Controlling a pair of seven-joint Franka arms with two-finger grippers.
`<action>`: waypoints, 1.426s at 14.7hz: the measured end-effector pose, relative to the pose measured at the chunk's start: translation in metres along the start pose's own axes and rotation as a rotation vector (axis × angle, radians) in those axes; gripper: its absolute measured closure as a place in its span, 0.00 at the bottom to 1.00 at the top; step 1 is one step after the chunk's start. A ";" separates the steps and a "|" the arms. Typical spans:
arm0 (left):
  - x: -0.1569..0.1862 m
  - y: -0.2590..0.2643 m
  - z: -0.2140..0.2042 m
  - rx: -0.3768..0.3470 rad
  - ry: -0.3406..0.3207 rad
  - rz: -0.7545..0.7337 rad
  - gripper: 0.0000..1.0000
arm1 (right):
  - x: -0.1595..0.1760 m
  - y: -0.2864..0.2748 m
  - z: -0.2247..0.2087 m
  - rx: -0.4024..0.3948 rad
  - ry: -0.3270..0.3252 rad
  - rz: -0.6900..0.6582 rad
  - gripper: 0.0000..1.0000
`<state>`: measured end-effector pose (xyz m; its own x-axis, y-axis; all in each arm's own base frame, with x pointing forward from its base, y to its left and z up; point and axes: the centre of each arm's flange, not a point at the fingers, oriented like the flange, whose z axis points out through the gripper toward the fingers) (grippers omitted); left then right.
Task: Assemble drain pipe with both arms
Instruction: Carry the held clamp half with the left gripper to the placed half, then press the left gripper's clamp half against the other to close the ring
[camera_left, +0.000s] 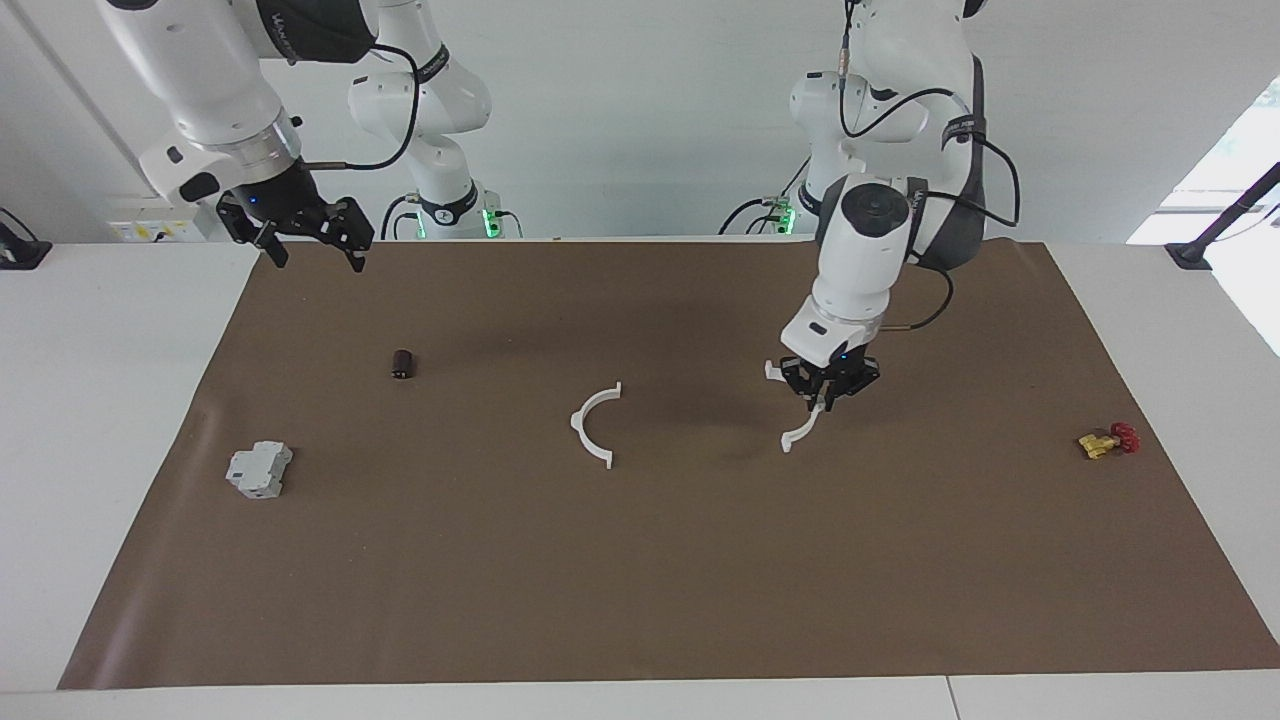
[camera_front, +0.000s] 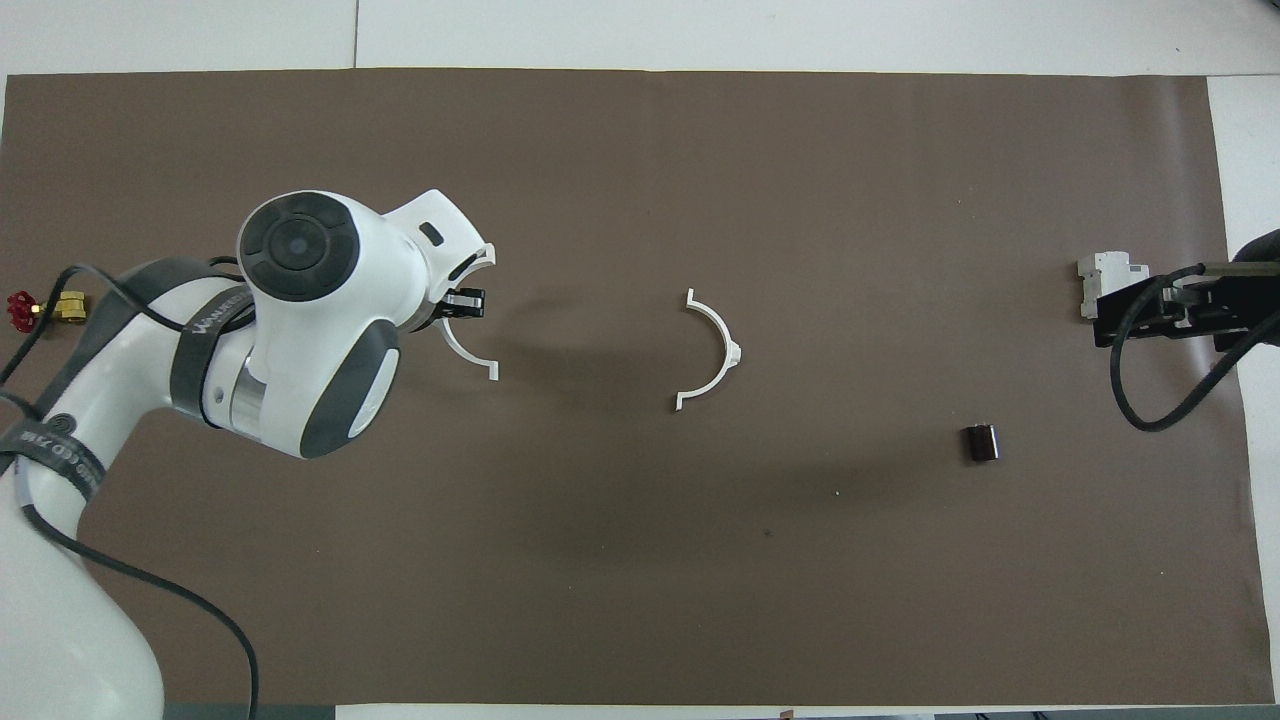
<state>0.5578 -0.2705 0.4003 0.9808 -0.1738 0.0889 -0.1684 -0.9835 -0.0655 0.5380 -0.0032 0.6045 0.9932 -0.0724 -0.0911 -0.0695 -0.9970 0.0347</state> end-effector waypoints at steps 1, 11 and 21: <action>0.003 0.022 0.006 0.006 -0.013 0.008 0.80 | 0.001 0.001 0.002 0.000 -0.004 -0.001 0.00; 0.016 0.145 0.067 0.030 -0.031 0.056 0.80 | 0.002 0.016 -0.001 0.003 0.003 -0.014 0.00; -0.001 0.198 0.072 0.025 -0.014 0.077 0.80 | 0.003 0.023 0.000 0.004 0.002 -0.001 0.00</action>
<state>0.5309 -0.4620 0.3158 0.9663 -0.2480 0.0689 -0.2410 -0.9657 -0.0964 0.5391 -0.0268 0.6055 0.9935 -0.0713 -0.0890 -0.0688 -0.9972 0.0306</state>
